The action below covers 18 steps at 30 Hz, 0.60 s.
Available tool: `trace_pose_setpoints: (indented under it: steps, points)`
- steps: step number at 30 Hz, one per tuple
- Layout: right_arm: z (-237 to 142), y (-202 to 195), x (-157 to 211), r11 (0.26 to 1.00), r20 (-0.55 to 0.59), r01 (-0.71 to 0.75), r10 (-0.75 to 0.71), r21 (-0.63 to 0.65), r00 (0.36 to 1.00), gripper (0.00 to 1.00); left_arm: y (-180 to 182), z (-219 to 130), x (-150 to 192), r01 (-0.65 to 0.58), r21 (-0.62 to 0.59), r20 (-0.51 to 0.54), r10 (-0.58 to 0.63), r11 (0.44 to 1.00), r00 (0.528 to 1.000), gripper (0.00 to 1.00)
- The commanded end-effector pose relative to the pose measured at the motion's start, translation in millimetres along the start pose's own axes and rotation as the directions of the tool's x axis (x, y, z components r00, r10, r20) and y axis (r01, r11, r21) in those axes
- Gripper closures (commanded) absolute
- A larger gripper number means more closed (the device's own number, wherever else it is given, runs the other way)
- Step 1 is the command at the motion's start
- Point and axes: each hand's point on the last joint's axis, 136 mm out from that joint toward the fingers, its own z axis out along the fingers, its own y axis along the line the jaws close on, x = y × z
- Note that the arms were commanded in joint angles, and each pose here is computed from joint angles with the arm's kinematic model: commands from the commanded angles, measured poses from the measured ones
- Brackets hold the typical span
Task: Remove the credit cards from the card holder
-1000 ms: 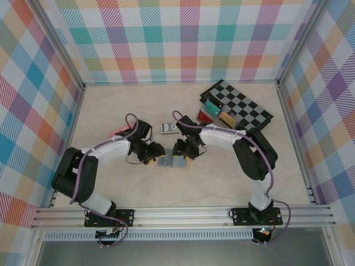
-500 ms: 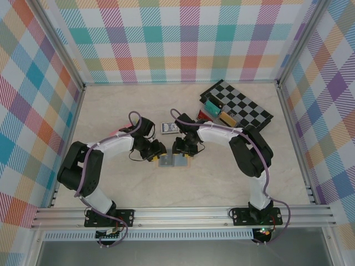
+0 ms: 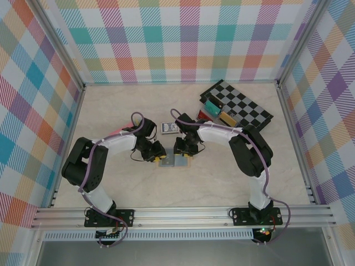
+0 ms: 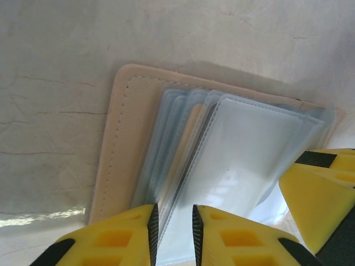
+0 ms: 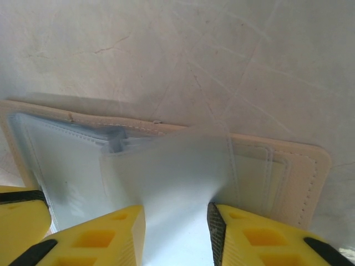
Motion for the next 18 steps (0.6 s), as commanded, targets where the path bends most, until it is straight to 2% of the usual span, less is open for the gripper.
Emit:
trace_pose_setpoints:
  steps: [1, 9, 12, 15, 18]
  points:
    - [8.3, -8.0, 3.3, 1.0, -0.034, -0.001, 0.002, 0.02, 0.999, 0.65, -13.5, 0.2, 3.6, -0.035, 0.036, -0.023, 0.036, 0.999, 0.999, 0.76]
    - [9.7, -7.5, 4.7, 1.0, -0.043, -0.005, 0.006, 0.009, 0.999, 0.66, -14.9, 3.6, 6.2, -0.043, 0.048, -0.047, 0.045, 0.998, 0.998, 0.72]
    - [7.3, -6.2, 4.2, 1.0, -0.038, -0.008, 0.008, -0.004, 0.999, 0.7, -11.9, 5.7, 6.4, -0.038, 0.037, -0.052, 0.04, 0.999, 0.998, 0.73]
    - [-3.0, -1.0, 0.4, 0.999, -0.004, -0.001, 0.0, -0.046, 1.0, 0.72, -4.5, 8.0, 7.0, -0.032, 0.006, -0.053, 0.032, 0.999, 0.998, 0.75]
    - [-15.4, 8.6, -2.7, 0.995, 0.032, 0.048, -0.045, -0.09, 0.998, 0.69, 0.5, 12.1, 9.0, -0.026, -0.006, -0.062, 0.026, 1.0, 0.998, 0.77]
